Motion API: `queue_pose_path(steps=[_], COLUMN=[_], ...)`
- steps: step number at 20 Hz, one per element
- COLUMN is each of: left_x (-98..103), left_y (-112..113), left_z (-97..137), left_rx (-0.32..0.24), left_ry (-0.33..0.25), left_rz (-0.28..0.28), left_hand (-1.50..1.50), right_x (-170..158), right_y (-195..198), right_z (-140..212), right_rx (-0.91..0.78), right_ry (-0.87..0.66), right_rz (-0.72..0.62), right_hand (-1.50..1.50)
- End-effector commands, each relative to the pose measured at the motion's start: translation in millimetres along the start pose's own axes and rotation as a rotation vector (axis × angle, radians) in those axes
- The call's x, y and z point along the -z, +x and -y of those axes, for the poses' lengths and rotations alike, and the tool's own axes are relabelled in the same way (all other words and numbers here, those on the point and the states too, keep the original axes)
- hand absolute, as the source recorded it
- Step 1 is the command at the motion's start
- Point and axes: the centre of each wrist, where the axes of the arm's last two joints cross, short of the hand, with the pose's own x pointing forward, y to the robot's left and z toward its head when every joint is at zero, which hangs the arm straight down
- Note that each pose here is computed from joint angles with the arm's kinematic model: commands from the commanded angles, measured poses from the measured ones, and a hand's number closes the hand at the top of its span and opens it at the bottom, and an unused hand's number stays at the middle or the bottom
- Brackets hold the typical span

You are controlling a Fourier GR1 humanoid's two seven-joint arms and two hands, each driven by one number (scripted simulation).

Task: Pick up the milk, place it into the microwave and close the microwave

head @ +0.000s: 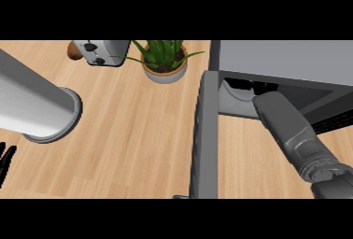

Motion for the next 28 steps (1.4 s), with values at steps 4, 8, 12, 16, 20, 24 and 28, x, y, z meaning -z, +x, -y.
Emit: queue_pose_path(steps=[4,8,12,16,20,24,28], left_x=[-6.3,1.7,1.4,-7.8,-4.7,-3.6,-15.1], left_y=[-10.4,-8.1,-9.9,-10.8,3.1,-4.6,-0.7], left_z=[1.2,4.6,1.7,5.0,-5.4,7.5,8.6], left_rx=[-0.011,-0.007,-0.005,-0.012,0.023,0.018,0.011], left_ry=[-0.024,-0.021,-0.005,0.005,-0.008,0.007,0.03], left_rz=[-0.029,-0.011,0.001,0.002,0.014,0.013,0.002], left_hand=[-1.5,-1.5,-1.5,-1.5,-1.5,-1.5,-1.5], right_x=[-0.6,0.5,-10.7,-7.3,-16.9,5.3,-23.3], right_y=[10.2,14.1,7.5,11.1,-7.5,3.4,-13.9], right_z=[-7.4,-9.0,-13.0,-12.8,-7.3,2.1,-6.9], right_rx=[0.003,0.005,0.025,0.057,0.083,0.145,0.259], right_ry=[0.025,0.044,0.032,0.039,0.05,0.089,0.138], right_rz=[0.004,0.03,0.025,0.01,-0.001,0.016,0.02], right_hand=[-1.5,-1.5,-1.5,-1.5,-1.5,-1.5,-1.5])
